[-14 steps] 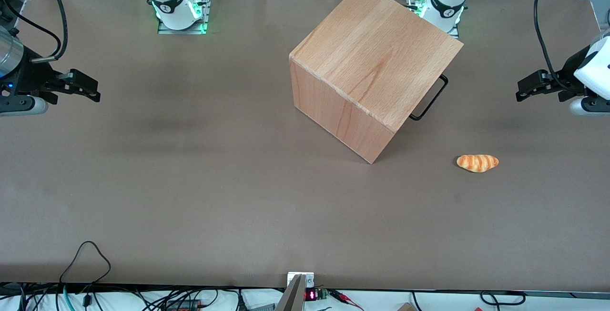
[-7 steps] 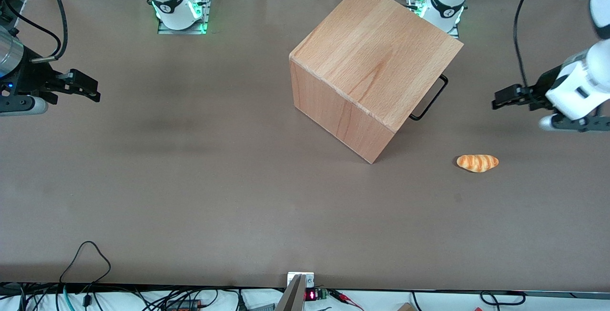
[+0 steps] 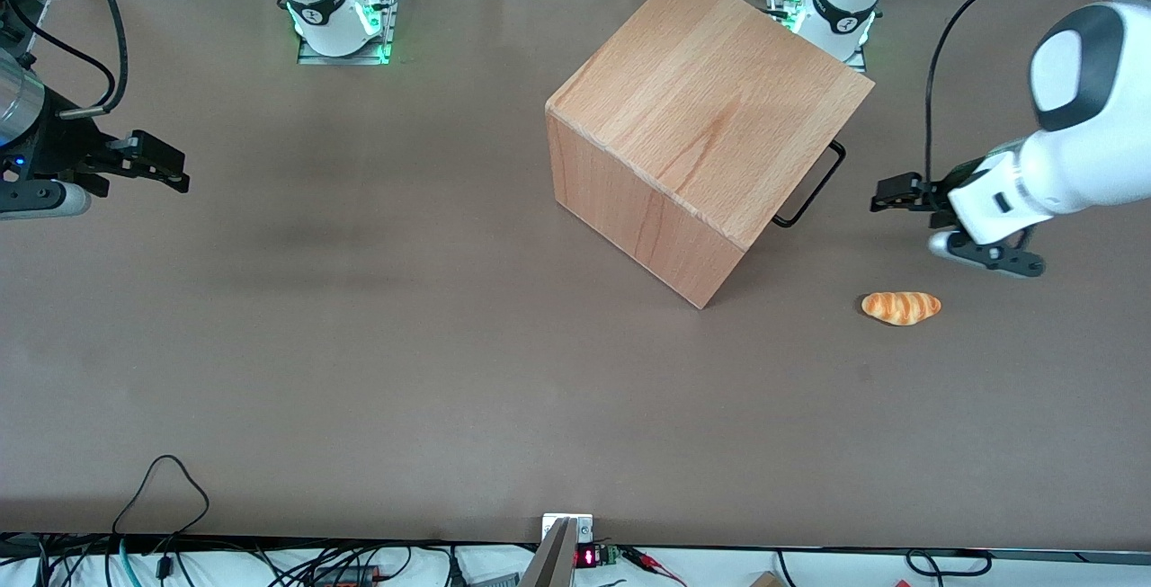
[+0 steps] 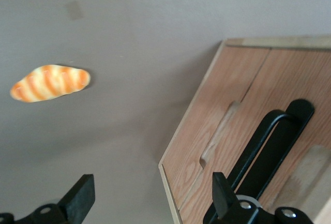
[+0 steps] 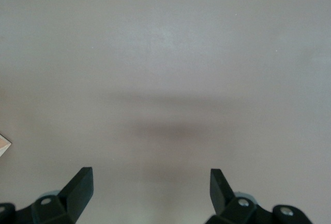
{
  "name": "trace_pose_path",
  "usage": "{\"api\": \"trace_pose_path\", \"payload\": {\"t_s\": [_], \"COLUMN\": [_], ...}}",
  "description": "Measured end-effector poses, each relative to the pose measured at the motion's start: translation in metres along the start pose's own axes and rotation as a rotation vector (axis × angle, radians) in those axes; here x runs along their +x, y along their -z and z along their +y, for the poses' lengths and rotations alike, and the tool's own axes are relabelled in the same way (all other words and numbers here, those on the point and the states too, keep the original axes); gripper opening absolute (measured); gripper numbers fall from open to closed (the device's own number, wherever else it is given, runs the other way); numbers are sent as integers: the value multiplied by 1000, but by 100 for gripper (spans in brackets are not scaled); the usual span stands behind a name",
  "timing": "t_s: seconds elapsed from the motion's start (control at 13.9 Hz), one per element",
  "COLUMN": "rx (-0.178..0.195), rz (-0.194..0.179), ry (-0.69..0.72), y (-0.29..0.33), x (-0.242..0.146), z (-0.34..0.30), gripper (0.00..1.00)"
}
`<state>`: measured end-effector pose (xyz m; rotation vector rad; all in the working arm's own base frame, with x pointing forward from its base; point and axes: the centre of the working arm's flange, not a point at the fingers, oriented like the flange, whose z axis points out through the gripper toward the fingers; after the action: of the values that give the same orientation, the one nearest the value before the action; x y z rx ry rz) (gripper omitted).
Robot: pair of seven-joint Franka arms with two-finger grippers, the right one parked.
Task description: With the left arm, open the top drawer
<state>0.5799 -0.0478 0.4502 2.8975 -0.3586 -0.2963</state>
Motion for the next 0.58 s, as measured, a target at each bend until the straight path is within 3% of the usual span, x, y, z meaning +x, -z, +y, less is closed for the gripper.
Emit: {"api": "trace_pose_path", "payload": {"t_s": [0.29,0.58], "rx": [-7,-22], "rz": [-44,-55], "ry": [-97,-144], "y": [-28,-36], "x": [2,3], "z": [29,40], "gripper": [100,100]}}
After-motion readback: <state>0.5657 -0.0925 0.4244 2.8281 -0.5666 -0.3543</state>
